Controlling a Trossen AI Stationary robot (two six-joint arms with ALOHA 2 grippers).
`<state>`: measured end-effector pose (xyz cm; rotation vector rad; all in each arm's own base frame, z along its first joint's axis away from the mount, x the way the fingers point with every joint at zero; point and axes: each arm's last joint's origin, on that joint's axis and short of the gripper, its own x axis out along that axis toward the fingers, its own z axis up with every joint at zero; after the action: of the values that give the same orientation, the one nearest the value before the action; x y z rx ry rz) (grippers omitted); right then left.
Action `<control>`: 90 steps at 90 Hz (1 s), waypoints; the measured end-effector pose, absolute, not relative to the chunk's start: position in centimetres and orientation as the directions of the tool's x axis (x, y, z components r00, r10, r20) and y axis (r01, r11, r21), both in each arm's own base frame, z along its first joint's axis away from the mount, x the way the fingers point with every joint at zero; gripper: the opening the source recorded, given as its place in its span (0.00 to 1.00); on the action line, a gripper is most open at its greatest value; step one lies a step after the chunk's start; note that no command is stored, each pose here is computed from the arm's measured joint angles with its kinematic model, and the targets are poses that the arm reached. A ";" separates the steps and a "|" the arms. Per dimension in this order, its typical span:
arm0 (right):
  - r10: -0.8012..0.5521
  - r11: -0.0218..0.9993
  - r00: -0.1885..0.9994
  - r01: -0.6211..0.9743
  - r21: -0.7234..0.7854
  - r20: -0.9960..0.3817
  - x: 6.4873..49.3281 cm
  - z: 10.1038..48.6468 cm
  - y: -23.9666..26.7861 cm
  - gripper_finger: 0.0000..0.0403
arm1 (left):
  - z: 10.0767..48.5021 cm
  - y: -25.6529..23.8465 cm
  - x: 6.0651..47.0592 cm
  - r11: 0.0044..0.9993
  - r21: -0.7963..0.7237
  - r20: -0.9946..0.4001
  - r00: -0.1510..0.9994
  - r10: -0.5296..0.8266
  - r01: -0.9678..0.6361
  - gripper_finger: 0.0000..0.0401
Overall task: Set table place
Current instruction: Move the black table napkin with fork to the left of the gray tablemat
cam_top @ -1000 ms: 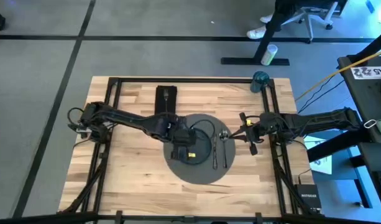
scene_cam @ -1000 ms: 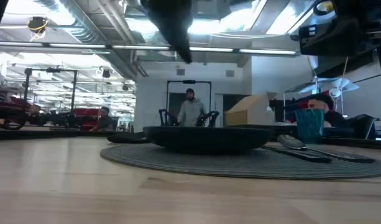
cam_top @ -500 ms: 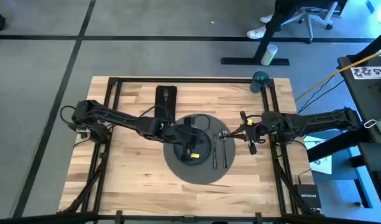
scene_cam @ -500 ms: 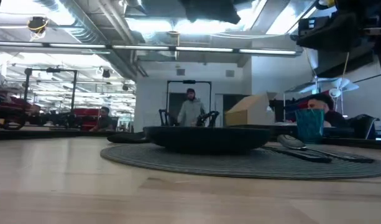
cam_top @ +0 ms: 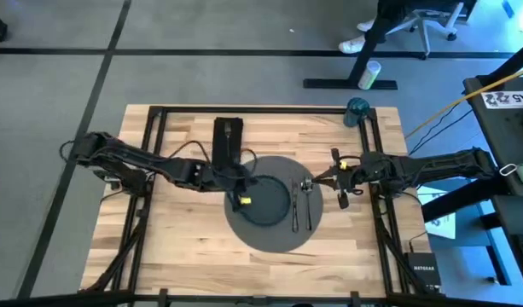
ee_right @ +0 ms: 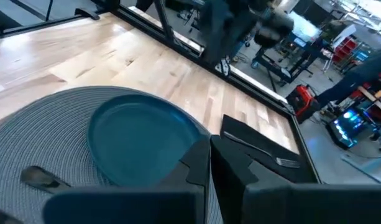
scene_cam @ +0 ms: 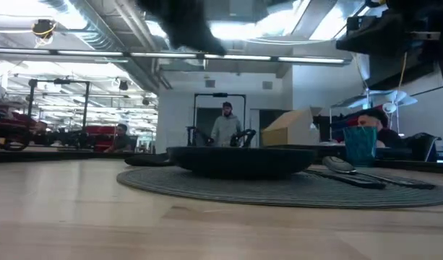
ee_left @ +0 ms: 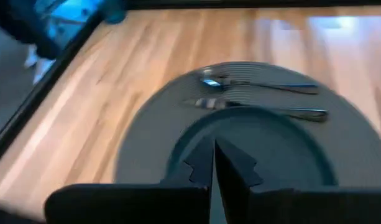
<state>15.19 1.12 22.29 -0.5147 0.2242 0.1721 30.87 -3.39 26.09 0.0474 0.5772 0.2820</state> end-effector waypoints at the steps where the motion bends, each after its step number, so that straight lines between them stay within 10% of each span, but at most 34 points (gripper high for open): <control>1: 0.106 0.855 0.961 -0.219 -0.470 -0.254 15.2 22.3 1.1 0.00 | 26.0 -3.2 30.7 0.959 0.118 -0.531 0.800 0.279 -0.257 0.00; 52: 0.090 0.825 0.962 -0.217 -0.521 -0.257 15.2 22.3 1.1 0.00 | 19.8 7.7 22.8 0.803 0.189 -0.725 0.471 0.503 -0.566 0.00; 90: 0.054 0.813 0.965 -0.192 -0.550 -0.256 15.2 22.3 1.0 0.00 | 17.6 9.3 22.5 0.837 0.078 -0.774 0.496 0.393 -0.541 0.00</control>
<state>15.21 0.97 22.27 -0.6089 0.2343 0.1326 22.46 9.29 17.65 -0.1841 0.8864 0.5697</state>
